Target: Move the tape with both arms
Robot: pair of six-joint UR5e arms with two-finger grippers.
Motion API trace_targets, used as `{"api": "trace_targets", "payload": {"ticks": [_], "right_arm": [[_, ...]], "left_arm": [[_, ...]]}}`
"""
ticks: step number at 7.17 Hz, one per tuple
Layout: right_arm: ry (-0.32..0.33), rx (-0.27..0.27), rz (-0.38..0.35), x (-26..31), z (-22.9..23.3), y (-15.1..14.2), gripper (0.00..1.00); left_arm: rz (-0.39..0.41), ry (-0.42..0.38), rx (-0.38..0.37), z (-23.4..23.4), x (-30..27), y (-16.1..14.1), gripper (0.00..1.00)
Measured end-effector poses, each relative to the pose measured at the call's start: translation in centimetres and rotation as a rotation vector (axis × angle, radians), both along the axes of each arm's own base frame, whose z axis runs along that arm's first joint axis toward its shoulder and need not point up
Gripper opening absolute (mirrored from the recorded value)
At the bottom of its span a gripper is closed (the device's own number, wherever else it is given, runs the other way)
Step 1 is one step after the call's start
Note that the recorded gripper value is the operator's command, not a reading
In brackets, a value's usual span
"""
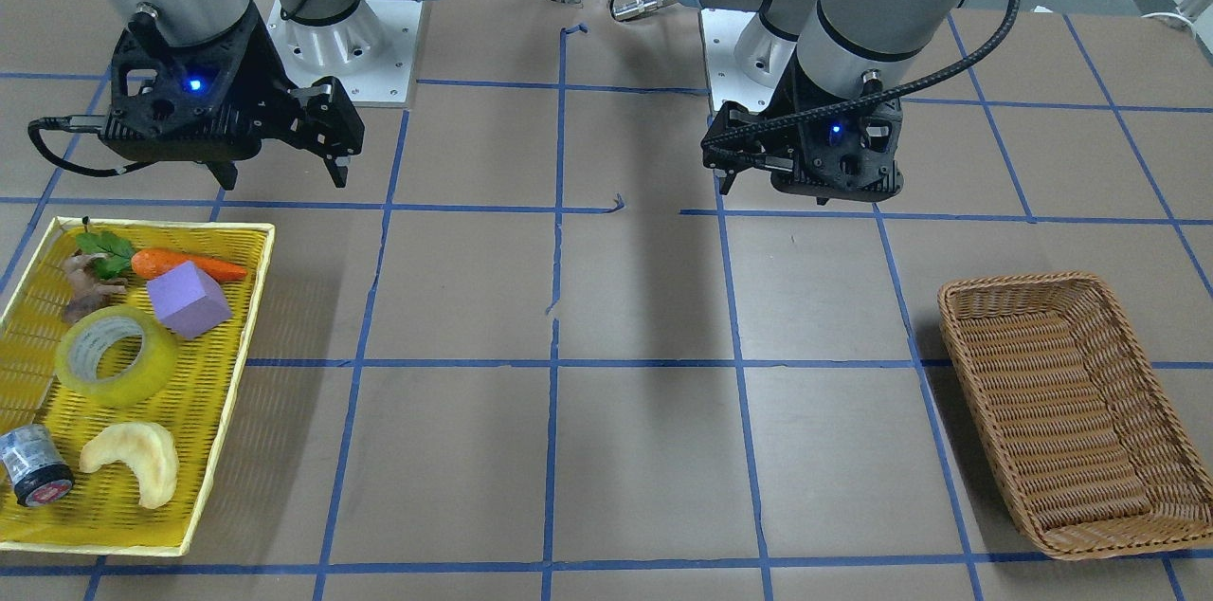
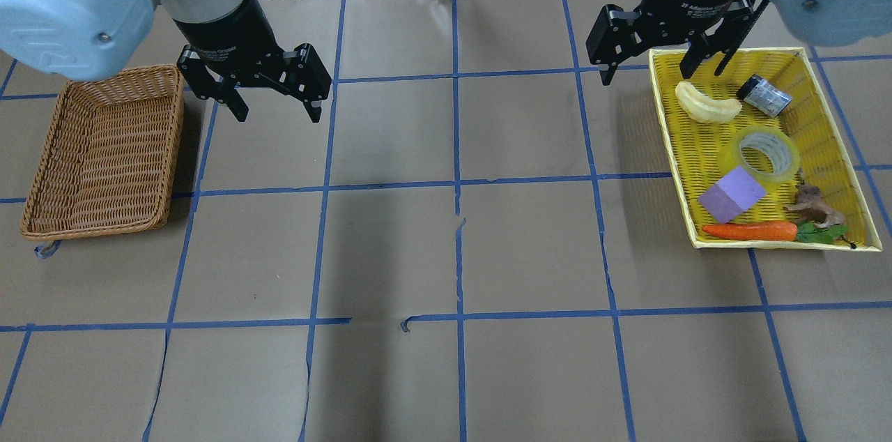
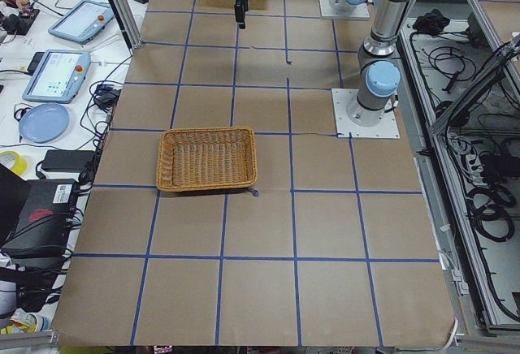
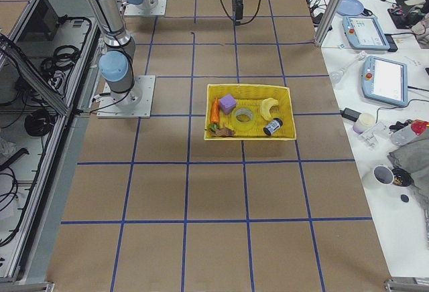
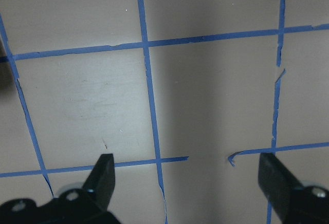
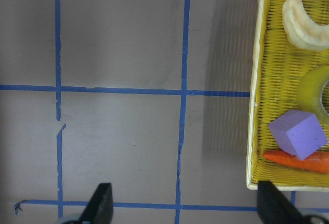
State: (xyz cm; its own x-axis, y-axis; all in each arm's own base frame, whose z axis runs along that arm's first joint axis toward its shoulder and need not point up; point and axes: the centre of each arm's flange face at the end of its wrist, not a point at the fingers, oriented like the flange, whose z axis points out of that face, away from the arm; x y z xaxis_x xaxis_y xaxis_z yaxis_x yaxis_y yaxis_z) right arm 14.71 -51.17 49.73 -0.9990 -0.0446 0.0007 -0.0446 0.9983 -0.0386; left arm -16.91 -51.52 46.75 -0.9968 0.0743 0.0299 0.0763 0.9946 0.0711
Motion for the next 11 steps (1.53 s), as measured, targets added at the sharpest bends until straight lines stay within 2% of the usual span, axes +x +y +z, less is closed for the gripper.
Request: {"api": "trace_targets", "payload": {"ticks": [11], "right_arm": [[0.009,0.006,-0.001,-0.33,-0.10,-0.27,1.00]], "left_arm": [[0.000,-0.003,0.002,-0.10,0.10,-0.07,1.00]]}}
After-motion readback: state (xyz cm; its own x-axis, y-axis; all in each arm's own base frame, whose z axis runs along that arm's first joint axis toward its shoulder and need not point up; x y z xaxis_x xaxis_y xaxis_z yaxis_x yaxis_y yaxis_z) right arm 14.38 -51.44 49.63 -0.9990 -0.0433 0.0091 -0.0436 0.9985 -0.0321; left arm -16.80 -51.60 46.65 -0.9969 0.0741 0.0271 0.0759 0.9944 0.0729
